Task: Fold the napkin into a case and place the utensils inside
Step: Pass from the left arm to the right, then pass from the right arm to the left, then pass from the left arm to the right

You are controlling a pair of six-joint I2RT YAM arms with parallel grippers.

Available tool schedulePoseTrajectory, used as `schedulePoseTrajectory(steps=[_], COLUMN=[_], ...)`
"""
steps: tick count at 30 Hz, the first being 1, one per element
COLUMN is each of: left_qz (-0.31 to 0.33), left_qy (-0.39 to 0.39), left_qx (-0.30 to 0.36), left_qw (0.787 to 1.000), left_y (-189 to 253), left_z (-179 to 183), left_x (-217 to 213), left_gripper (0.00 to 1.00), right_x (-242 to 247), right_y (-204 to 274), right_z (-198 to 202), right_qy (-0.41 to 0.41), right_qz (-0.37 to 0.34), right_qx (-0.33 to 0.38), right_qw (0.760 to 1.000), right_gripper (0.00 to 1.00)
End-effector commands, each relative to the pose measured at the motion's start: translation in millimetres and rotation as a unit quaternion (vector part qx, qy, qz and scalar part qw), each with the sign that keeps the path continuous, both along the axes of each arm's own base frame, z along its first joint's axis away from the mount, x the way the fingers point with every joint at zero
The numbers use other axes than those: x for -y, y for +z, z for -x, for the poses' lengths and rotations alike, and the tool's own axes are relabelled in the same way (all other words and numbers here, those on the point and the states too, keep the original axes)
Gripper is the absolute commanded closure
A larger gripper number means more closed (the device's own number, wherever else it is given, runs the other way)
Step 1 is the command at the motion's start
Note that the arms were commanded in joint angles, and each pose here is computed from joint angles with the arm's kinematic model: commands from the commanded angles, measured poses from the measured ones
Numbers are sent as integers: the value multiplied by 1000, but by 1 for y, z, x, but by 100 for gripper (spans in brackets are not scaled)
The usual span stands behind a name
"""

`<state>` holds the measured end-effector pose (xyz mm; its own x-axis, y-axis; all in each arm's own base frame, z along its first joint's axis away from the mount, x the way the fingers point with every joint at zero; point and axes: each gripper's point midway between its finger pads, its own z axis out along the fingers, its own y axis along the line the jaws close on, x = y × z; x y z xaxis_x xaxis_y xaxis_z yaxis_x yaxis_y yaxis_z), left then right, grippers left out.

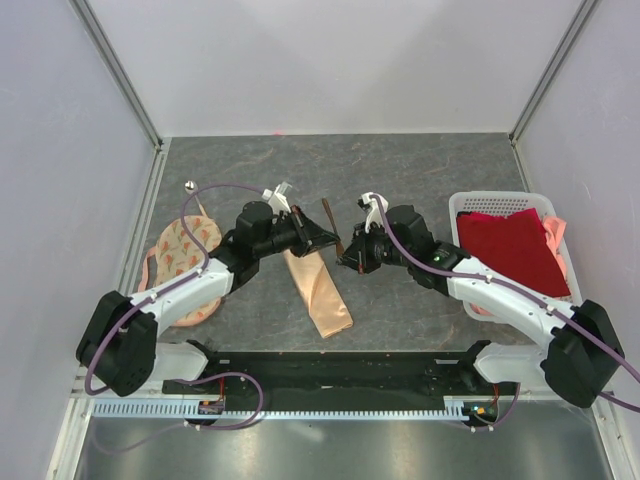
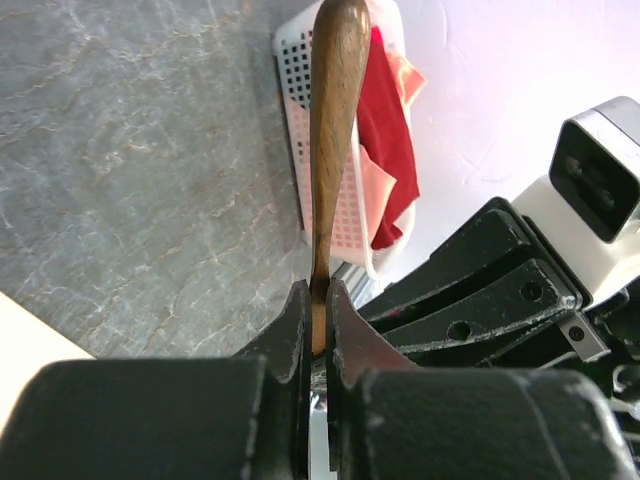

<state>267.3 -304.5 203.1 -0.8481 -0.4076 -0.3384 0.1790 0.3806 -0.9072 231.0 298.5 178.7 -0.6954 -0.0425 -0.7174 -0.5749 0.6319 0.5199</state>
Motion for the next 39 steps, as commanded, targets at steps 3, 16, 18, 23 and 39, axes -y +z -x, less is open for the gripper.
schedulePoseTrajectory(steps=[3,16,18,23,39], left_qz=[-46,-83,-81,-23,111], left_qy=[4,-12,-18,-83,-362], left_qx=[11,10,22,117,306], left_qw=[999,996,996,989,874], left_y=[19,20,20,47,88], left_z=[-6,-35,-38,-32,70], left_x=[-2,8,10,14,-4], left_gripper=[57,65,84,98,98], right_x=[-6,6,9,21,25], right_y=[4,-6,-7,-20,29], right_z=[3,27,29,39,101], right_qy=[29,63,64,60,205], right_qz=[-4,22,26,48,-100], right_qx=[23,9,5,-25,-21], right_qw=[999,998,998,997,973], right_gripper=[100,100,100,43,29])
